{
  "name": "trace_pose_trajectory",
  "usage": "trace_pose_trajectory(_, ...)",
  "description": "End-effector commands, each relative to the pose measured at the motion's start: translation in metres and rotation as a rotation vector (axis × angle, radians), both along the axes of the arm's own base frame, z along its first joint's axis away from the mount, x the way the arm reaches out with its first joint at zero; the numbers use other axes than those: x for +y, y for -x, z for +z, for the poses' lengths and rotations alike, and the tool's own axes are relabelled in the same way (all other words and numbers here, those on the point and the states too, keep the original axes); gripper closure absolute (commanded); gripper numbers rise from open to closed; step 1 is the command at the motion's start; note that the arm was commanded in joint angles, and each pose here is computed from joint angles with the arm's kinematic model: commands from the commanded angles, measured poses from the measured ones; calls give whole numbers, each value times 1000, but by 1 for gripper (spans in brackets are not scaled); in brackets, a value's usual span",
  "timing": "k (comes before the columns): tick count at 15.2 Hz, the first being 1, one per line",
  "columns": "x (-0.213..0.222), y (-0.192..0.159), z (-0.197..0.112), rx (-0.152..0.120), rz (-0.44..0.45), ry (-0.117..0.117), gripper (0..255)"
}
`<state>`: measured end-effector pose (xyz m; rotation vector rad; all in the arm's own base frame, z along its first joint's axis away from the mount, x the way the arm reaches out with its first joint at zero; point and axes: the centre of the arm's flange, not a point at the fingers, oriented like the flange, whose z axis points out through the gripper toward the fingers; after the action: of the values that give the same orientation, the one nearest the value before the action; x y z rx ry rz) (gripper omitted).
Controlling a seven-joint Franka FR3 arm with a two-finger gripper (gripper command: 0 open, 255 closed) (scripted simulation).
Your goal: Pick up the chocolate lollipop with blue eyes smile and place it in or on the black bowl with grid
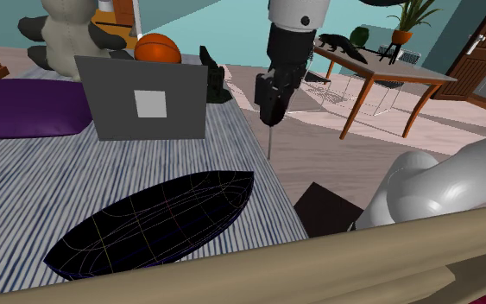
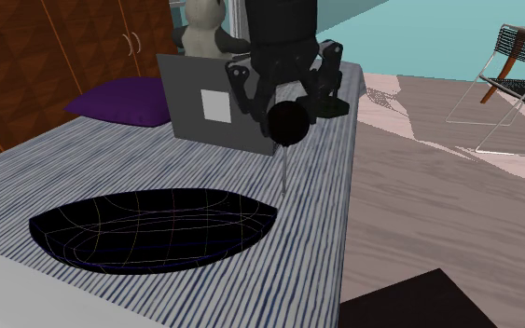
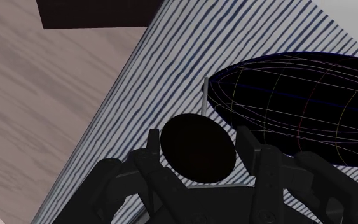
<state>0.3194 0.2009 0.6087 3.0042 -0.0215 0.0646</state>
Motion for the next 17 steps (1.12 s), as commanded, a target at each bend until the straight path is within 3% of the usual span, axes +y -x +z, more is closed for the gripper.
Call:
trace_pose_trajectory(1,0,-1,11,0,0,0,255)
trace_pose_trajectory(4,0,-1,23,0,0,0,255)
trace_pose_trajectory(17,165,-32,60,0,0,0,255)
